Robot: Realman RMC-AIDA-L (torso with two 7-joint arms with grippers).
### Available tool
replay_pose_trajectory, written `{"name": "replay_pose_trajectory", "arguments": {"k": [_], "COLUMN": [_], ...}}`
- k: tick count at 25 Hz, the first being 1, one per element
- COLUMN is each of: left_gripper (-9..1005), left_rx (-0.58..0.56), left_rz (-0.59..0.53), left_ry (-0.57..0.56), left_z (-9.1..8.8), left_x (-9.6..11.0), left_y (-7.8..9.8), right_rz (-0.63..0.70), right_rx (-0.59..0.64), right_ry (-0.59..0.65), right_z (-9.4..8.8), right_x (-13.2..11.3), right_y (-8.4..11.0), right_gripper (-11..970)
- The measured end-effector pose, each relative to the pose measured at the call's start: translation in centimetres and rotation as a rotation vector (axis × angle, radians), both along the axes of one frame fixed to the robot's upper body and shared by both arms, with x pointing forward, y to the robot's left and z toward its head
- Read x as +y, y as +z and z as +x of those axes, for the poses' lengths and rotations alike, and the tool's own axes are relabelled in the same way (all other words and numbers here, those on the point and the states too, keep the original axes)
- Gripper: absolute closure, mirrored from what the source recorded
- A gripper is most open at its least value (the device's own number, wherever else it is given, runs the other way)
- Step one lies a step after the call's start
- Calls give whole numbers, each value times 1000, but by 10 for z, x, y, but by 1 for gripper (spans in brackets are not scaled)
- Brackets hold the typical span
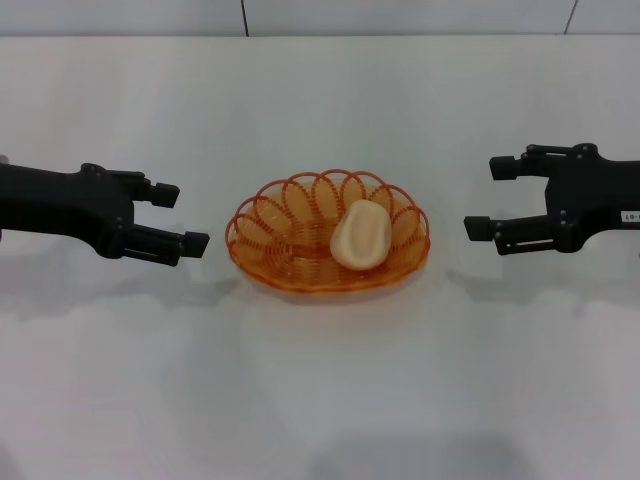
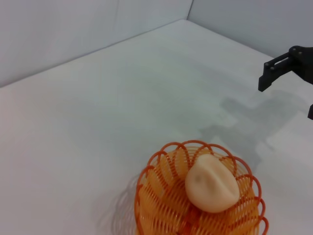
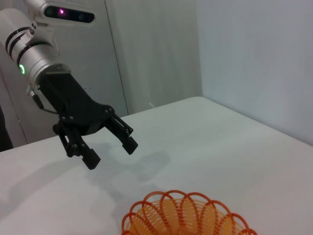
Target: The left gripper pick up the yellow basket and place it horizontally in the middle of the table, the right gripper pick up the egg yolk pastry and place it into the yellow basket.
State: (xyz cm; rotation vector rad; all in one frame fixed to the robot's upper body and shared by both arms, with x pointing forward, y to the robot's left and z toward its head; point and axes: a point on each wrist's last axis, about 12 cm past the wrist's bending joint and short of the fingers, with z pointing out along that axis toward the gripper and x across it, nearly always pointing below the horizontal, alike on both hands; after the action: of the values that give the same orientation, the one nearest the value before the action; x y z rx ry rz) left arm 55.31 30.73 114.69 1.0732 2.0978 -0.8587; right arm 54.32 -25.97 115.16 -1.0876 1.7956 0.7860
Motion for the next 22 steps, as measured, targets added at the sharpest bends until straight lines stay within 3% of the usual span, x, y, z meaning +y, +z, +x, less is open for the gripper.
{"name": "replay_pose_trajectory", "arguments": {"k": [8, 22], "left_gripper": [110, 120], "left_rx": [-19, -40], "left_rz": [-13, -46], "left_ry": [-13, -135], "left_z": [0, -5], "left_x": [-1, -18], "left_y": [1, 2], "right_rz": [-4, -17], "right_rx": [-3, -2], "right_ry": [29, 36], "right_z": [-3, -1], "right_x": [0, 2], "right_y": [1, 2], "right_gripper": [99, 102]}}
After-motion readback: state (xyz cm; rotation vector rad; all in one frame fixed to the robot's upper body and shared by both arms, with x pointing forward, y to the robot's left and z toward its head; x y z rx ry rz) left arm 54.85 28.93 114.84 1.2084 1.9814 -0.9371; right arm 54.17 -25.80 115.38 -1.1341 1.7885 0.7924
